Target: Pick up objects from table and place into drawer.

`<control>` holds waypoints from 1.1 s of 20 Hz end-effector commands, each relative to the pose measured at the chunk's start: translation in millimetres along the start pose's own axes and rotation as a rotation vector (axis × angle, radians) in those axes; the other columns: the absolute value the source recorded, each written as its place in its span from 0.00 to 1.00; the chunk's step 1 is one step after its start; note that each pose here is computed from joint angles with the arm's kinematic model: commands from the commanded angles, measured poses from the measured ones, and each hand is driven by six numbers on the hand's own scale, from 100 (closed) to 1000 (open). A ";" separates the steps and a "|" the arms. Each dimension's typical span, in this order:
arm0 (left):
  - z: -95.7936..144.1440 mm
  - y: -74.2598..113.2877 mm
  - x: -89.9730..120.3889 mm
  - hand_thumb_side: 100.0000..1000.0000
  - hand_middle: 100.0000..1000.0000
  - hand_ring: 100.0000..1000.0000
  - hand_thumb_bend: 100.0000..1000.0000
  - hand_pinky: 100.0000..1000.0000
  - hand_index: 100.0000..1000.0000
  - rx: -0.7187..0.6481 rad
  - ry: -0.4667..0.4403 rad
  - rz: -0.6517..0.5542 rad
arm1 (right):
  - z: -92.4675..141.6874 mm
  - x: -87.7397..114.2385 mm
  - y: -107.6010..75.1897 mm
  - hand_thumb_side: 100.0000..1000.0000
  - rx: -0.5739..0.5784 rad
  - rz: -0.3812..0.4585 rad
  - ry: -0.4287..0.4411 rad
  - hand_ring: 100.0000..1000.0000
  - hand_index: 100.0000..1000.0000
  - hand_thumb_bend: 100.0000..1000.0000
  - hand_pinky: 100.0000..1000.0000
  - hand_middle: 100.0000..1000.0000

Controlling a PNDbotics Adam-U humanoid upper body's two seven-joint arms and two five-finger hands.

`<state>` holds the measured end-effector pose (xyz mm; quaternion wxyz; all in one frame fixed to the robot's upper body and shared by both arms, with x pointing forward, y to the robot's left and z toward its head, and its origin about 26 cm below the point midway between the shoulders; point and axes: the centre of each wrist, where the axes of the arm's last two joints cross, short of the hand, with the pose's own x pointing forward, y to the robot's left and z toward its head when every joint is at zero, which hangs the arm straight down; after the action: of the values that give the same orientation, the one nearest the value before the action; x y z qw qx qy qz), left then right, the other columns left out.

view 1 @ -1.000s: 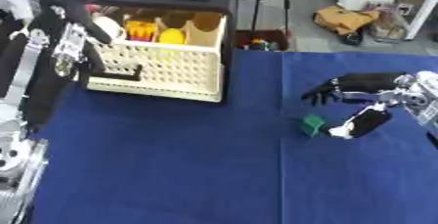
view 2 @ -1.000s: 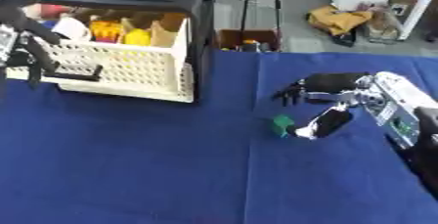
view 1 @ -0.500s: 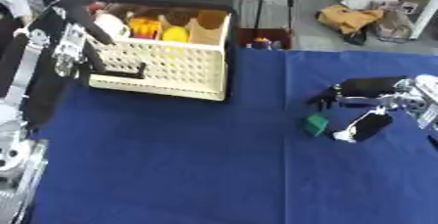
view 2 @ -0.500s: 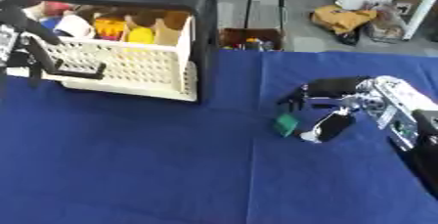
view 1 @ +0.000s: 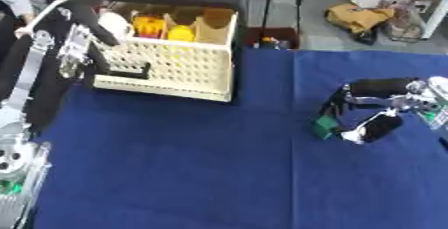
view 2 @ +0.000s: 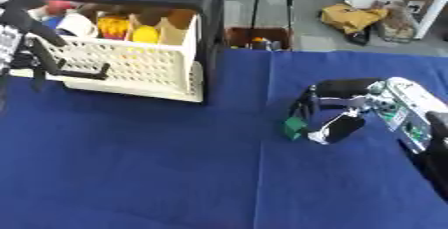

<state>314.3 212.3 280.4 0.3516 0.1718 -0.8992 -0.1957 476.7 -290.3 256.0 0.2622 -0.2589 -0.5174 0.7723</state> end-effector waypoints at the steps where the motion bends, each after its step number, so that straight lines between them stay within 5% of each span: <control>1: -1.2 2.0 5.0 0.94 0.45 0.29 0.00 0.08 0.87 0.003 -0.018 0.001 | 12.0 -8.8 -9.3 0.45 0.303 0.219 -0.220 0.62 0.86 0.05 0.56 0.57; 14: -1.7 1.9 5.4 0.94 0.44 0.28 0.00 0.08 0.87 0.006 -0.014 0.003 | 7.7 -11.6 4.3 0.43 0.363 0.208 -0.204 0.63 0.89 0.01 0.56 0.57; 22: -1.5 1.4 5.4 0.95 0.44 0.28 0.00 0.08 0.87 0.004 -0.011 0.008 | 7.4 -10.7 4.0 0.41 0.340 0.196 -0.217 0.59 0.83 0.00 0.53 0.50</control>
<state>314.3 210.9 279.7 0.3564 0.1681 -0.8983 -0.1946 479.8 -295.6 251.7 0.2749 -0.2585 -0.5119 0.7718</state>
